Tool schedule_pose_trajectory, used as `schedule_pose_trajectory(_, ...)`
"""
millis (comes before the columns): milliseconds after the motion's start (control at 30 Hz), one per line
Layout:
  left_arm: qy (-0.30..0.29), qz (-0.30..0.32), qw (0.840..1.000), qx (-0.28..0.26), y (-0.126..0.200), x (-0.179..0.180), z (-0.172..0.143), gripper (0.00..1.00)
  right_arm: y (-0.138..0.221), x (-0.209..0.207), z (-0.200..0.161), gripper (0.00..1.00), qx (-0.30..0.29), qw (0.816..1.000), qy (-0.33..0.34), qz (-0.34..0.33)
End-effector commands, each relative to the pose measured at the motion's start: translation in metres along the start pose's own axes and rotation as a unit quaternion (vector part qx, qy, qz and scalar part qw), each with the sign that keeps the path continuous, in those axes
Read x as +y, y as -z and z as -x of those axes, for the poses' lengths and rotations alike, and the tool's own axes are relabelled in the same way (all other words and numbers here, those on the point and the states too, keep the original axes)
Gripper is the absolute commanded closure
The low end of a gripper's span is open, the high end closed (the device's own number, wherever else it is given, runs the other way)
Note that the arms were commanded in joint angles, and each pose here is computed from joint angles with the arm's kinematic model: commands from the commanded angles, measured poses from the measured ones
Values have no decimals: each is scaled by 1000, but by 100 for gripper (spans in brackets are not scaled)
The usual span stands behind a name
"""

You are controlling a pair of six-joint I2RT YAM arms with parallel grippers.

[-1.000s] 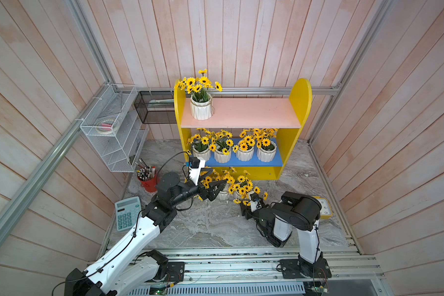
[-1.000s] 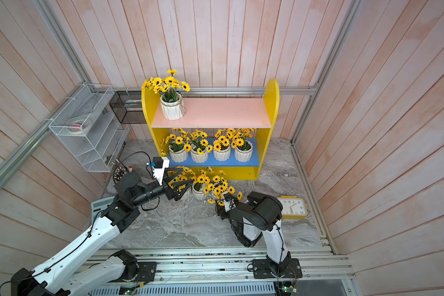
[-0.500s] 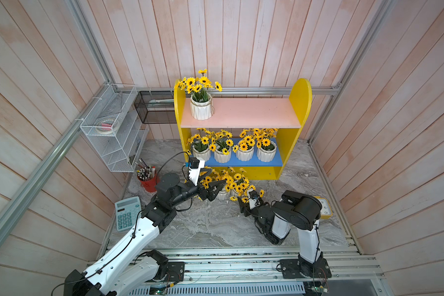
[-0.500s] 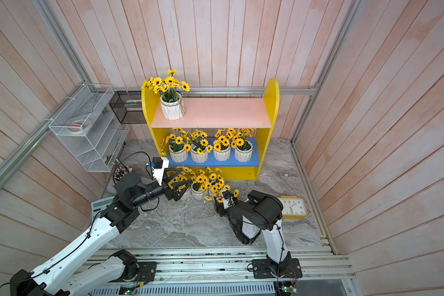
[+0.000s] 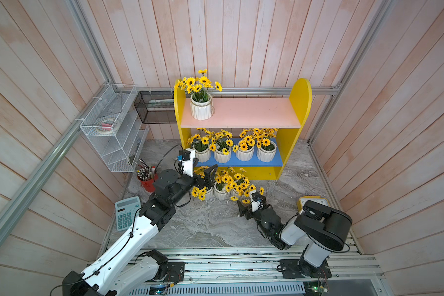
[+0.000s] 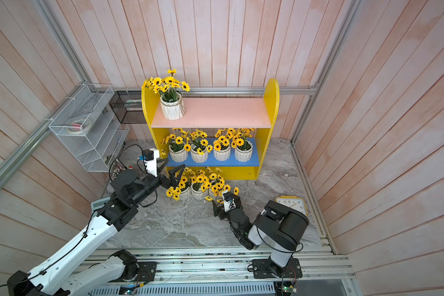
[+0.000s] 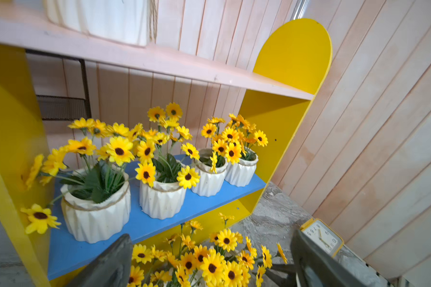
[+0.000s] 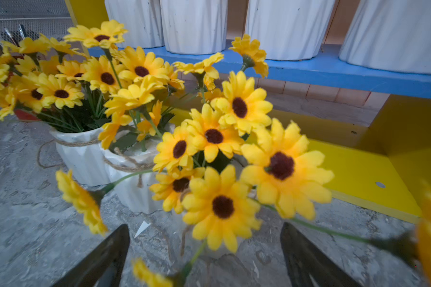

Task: Take the sunflower pots off the shelves
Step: Place the sunflower pot at the center of the board, then pick up the sunflower pot from the shelf.

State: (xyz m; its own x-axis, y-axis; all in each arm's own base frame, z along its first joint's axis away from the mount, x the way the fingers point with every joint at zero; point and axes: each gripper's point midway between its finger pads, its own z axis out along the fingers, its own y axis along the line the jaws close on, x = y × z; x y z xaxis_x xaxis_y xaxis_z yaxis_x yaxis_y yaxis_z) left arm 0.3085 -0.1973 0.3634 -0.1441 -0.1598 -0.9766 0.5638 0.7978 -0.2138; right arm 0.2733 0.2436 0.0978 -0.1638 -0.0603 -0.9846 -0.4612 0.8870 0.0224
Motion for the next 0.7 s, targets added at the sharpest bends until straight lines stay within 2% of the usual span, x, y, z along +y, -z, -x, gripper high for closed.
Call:
schedule_pose_trajectory(0, -27, 57, 998, -10, 5, 13, 30, 0, 10, -14, -31, 2, 89, 993, 30, -65)
schedule_pose_trajectory(100, -39, 126, 991, 6, 4, 29, 58, 0, 20, -17, -21, 2, 116, 986, 53, -109)
schedule_pose_trajectory(200, -63, 173, 983, 2, 1, 37, 78, 2, 32, -14, -7, 2, 118, 985, 58, -107)
schedule_pose_trajectory(267, -73, 198, 977, 36, -8, 42, 85, 3, 42, -13, 5, 2, 112, 988, 48, -95)
schedule_pose_trajectory(333, -110, 229, 965, 68, -18, 48, 89, 2, 53, -16, 19, 2, 95, 992, 13, -86)
schedule_pose_trajectory(433, -132, 238, 959, 85, -32, 50, 95, 0, 69, -17, 42, 2, 59, 996, -18, -60)
schedule_pose_trajectory(667, -145, 244, 953, 107, -68, 53, 108, 0, 96, -33, 95, 2, -11, 997, -57, -55)
